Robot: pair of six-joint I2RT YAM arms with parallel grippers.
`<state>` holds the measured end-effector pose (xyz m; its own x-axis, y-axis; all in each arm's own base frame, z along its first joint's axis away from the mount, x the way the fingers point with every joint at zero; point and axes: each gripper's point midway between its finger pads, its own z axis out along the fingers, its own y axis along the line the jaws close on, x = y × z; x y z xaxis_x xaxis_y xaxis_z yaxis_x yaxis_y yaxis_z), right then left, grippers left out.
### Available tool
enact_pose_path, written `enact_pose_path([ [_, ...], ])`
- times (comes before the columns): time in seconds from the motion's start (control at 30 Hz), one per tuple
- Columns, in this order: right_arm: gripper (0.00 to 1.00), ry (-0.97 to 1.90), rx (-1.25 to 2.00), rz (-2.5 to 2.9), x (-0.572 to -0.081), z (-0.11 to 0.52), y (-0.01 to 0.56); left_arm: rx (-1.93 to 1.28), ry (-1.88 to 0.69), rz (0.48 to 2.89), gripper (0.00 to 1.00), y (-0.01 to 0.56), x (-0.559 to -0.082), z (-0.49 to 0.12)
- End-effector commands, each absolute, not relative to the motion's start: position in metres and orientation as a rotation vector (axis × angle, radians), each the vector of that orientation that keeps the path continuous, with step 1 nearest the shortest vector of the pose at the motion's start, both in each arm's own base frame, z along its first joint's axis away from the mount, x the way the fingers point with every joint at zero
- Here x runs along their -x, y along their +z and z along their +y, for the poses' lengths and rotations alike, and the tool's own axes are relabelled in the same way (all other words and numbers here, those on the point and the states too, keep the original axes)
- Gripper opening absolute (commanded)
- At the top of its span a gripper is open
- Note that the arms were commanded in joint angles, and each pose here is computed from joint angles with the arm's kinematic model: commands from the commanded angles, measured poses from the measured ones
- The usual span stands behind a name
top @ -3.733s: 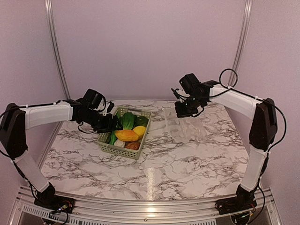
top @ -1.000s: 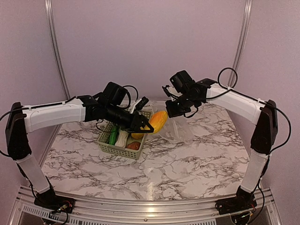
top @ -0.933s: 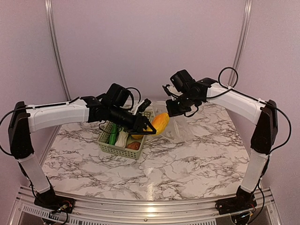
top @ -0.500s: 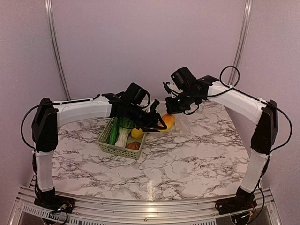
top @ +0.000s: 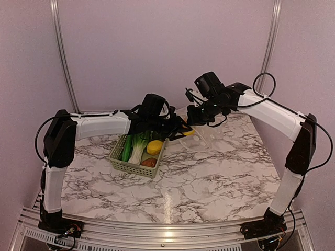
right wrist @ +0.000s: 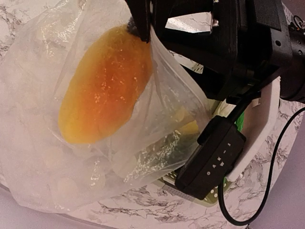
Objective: Place the food in the zip-top bag and seal the zipper
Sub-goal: Place the fake fruit in the zipper food storage bag.
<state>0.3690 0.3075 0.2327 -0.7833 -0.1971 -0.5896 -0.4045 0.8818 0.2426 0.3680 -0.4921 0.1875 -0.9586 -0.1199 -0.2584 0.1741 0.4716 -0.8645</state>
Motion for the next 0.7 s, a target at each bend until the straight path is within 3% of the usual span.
enact_pose_path([
  [0.0,0.00,0.562,0.405,2.473,-0.354,0.310,0.250,0.081,-1.608,2.274,0.27,0.213,-0.398,-0.507],
  [0.1,0.00,0.629,0.382,2.466,-0.351,0.316,0.259,0.095,-1.594,2.274,0.35,0.207,-0.407,-0.515],
  [0.3,0.00,0.709,0.333,2.478,-0.348,0.317,0.264,0.130,-1.644,2.209,0.68,0.219,-0.413,-0.519],
  [0.4,0.00,0.671,0.286,2.485,-0.355,0.303,0.260,0.070,-1.649,2.182,0.79,0.236,-0.407,-0.517],
  [0.67,0.00,0.539,0.124,2.508,-0.381,0.244,0.240,-0.077,-1.548,2.171,0.82,0.268,-0.380,-0.494],
])
